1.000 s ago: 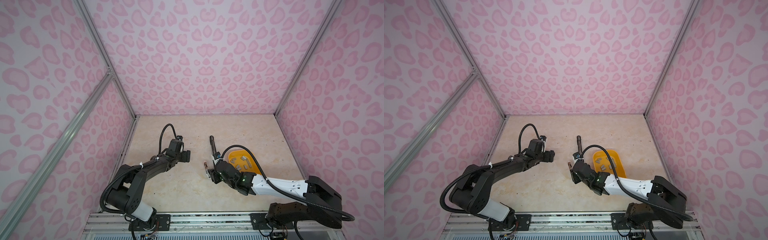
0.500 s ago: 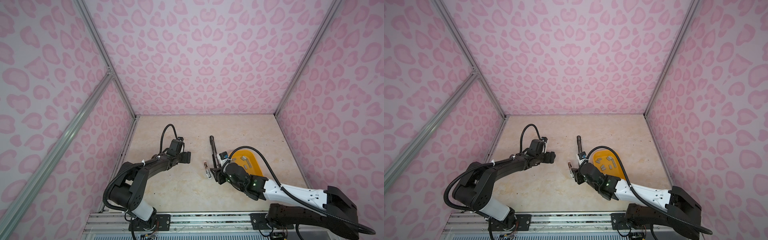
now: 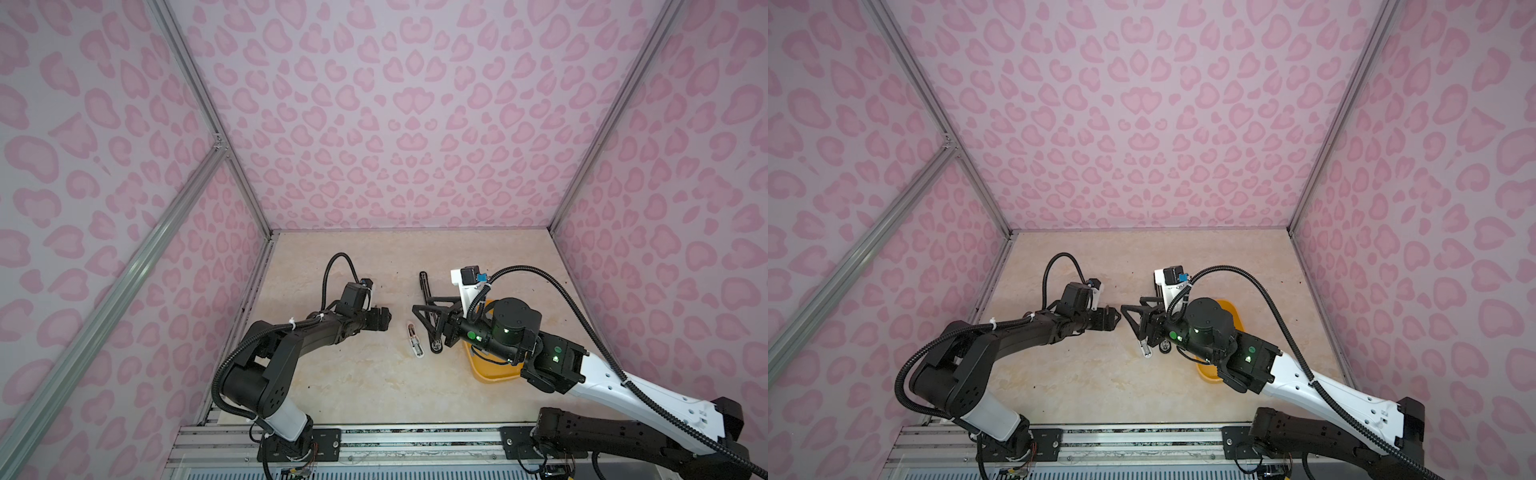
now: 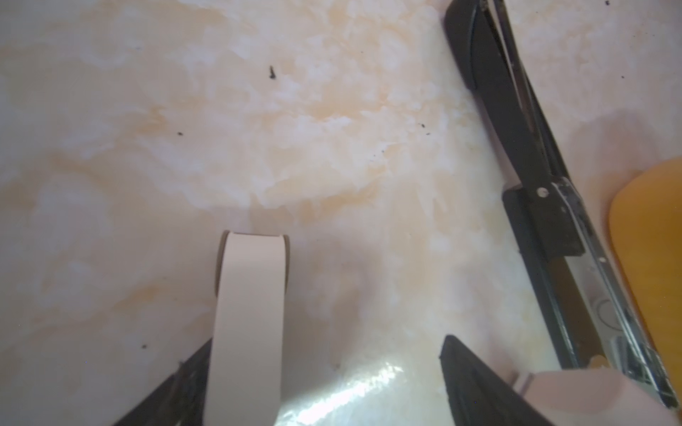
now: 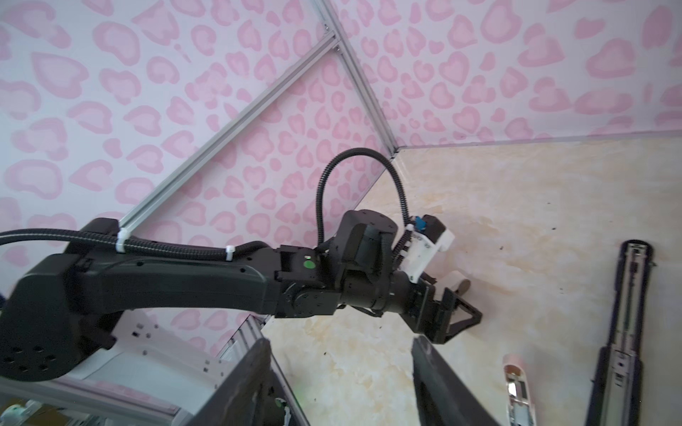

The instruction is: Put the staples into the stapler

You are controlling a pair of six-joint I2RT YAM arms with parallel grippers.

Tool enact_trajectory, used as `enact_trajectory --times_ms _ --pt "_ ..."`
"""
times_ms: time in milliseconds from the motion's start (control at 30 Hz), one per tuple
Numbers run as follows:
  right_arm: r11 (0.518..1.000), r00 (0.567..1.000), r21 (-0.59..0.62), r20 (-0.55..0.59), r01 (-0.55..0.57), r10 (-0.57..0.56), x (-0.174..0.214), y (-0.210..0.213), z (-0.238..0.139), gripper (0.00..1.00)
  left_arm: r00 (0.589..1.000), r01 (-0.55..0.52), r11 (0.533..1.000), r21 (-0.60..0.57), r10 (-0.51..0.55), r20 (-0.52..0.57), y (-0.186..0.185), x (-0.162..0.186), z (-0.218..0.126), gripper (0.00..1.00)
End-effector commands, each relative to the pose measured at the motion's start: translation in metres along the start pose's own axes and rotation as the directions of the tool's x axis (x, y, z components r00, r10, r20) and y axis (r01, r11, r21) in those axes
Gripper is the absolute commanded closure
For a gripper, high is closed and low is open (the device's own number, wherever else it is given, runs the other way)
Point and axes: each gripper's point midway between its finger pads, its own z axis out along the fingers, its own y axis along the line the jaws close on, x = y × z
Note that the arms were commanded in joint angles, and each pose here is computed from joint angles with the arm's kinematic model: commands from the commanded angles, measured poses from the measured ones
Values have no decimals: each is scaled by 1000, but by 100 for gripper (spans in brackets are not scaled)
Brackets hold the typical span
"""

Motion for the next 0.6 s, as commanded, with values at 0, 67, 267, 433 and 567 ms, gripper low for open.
enact_trajectory --times_ms 0,67,267,433,567 --pt "997 998 -77 -58 -6 2 11 15 3 39 998 11 996 93 -5 -67 -22 14 4 10" --pt "998 998 -66 -58 8 -12 13 11 4 39 996 11 993 115 -1 -84 -28 17 7 10" --pt "996 999 -88 -51 10 -14 11 15 -1 39 996 13 989 144 1 -92 -37 19 7 10" --pt "996 999 -84 -28 -26 23 2 6 -4 37 996 44 984 172 -30 -84 -44 26 -1 10" --pt "996 999 -80 -38 -40 37 2 1 -5 37 997 57 990 126 -51 -52 -34 33 -15 8"
